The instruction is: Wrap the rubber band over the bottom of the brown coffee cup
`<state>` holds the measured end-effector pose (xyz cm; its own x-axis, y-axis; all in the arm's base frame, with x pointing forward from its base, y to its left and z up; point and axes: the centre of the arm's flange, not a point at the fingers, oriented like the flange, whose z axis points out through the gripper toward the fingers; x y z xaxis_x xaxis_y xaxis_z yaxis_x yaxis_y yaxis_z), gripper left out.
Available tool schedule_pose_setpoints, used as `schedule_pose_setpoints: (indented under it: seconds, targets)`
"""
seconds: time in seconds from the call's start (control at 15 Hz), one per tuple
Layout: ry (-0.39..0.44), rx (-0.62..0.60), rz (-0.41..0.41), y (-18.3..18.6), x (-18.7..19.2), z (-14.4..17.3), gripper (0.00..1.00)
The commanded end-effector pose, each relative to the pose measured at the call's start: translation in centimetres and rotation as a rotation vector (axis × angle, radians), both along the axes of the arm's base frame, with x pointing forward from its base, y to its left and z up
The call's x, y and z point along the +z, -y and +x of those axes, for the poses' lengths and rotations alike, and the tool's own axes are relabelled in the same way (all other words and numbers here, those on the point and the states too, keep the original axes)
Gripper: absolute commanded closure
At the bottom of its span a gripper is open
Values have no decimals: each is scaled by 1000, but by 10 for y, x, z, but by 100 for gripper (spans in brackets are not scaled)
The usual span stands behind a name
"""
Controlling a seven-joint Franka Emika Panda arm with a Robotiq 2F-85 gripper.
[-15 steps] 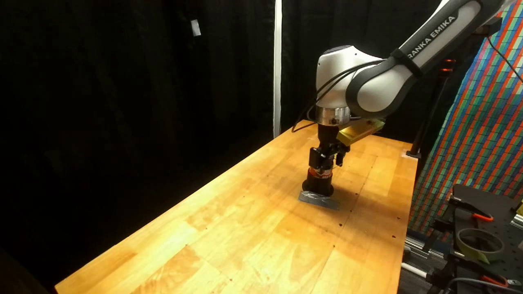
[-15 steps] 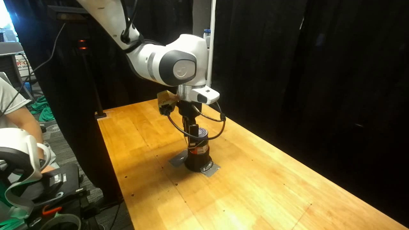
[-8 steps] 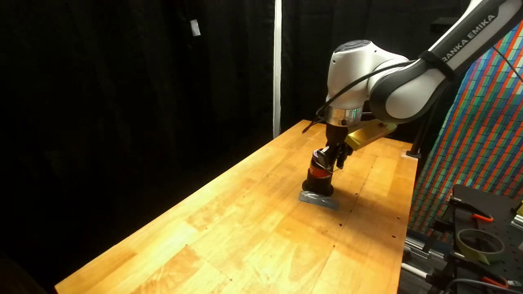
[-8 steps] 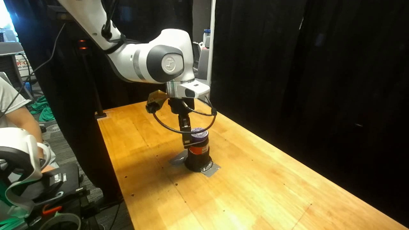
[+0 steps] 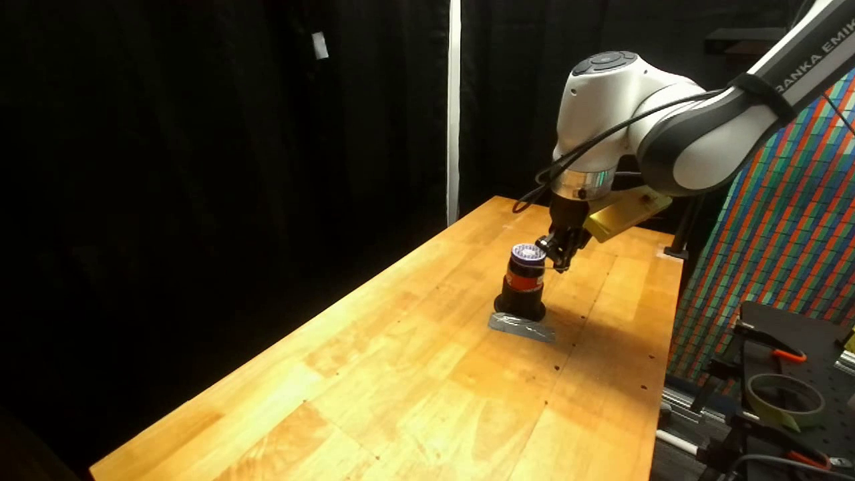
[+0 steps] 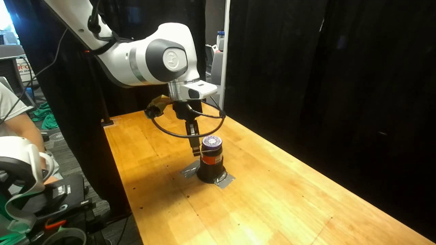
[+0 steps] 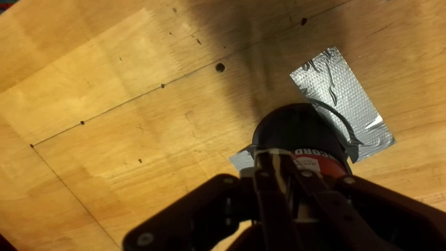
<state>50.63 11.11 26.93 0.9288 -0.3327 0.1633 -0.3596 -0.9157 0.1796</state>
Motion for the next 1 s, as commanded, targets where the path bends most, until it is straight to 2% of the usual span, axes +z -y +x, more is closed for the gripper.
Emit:
schedule_pose_setpoints:
  seconds: [0.0,0.13,0.33,0.6,0.93]
  targets:
    - [84,-24,26,2,18,-27,88]
    - [128,-37,59,2,19,-32,87]
    - [183,-54,64,3,6,-40,89]
    - [232,-47,33,3,-15,-51,88]
    - [363,-92,0,7,-16,-65,90]
